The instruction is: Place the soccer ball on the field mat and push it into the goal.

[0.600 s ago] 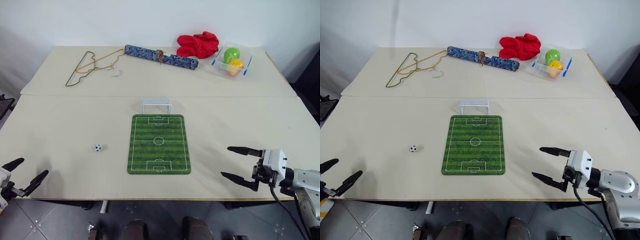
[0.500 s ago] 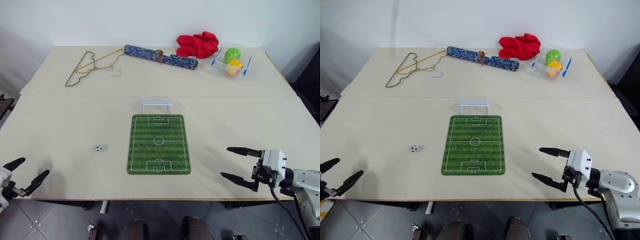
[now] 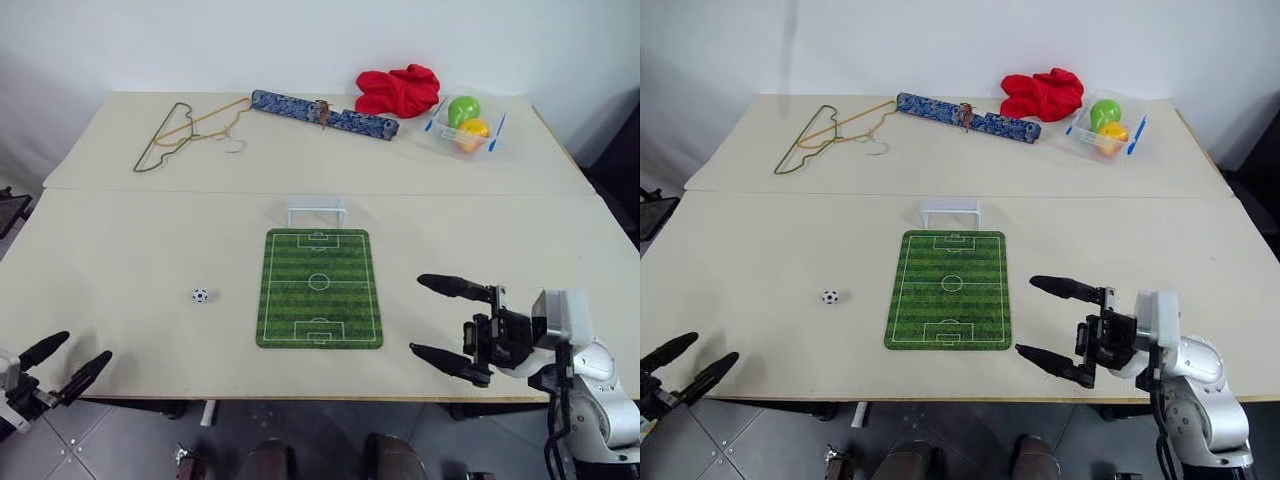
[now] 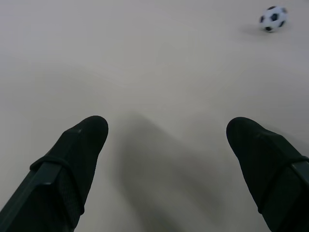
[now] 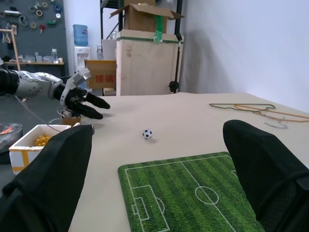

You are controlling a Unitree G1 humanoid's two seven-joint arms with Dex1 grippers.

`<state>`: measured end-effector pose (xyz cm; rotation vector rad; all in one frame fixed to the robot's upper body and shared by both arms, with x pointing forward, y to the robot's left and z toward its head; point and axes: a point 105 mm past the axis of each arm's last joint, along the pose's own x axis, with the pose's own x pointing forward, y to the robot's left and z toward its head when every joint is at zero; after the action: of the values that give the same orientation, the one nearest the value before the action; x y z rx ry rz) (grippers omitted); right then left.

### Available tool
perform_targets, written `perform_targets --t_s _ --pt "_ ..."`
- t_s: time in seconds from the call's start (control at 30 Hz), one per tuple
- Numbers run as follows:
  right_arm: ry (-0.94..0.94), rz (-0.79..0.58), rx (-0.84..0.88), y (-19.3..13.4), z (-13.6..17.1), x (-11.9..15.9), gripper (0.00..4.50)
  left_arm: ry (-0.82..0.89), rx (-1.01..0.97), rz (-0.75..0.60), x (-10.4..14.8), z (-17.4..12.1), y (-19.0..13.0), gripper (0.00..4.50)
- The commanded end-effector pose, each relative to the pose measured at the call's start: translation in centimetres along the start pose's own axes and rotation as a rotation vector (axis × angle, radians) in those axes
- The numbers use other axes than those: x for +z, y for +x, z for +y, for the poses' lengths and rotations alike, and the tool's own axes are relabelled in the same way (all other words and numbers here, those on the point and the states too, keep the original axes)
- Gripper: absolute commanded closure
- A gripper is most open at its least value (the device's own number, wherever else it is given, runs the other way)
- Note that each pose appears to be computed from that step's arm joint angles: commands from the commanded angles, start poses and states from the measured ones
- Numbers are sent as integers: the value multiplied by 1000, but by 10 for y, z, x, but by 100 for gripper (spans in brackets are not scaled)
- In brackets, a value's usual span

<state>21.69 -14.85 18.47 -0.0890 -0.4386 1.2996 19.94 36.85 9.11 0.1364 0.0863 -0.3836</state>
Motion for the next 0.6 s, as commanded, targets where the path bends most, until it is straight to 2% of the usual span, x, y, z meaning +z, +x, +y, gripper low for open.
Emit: perform_targets --t_s 0.03,0.27,0.4,0.6 --pt "-65 14 -3 -8 -3 4 0 6 -123 -88 26 -20 20 1" --pt "-43 59 -13 -33 2 -14 0 32 -228 -164 53 -42 71 1" --pt "-16 64 -14 -43 6 -23 0 3 -244 -139 46 -45 99 1" --pt "-24 59 -36 -50 12 -29 0 -3 -297 -81 30 -55 120 1"
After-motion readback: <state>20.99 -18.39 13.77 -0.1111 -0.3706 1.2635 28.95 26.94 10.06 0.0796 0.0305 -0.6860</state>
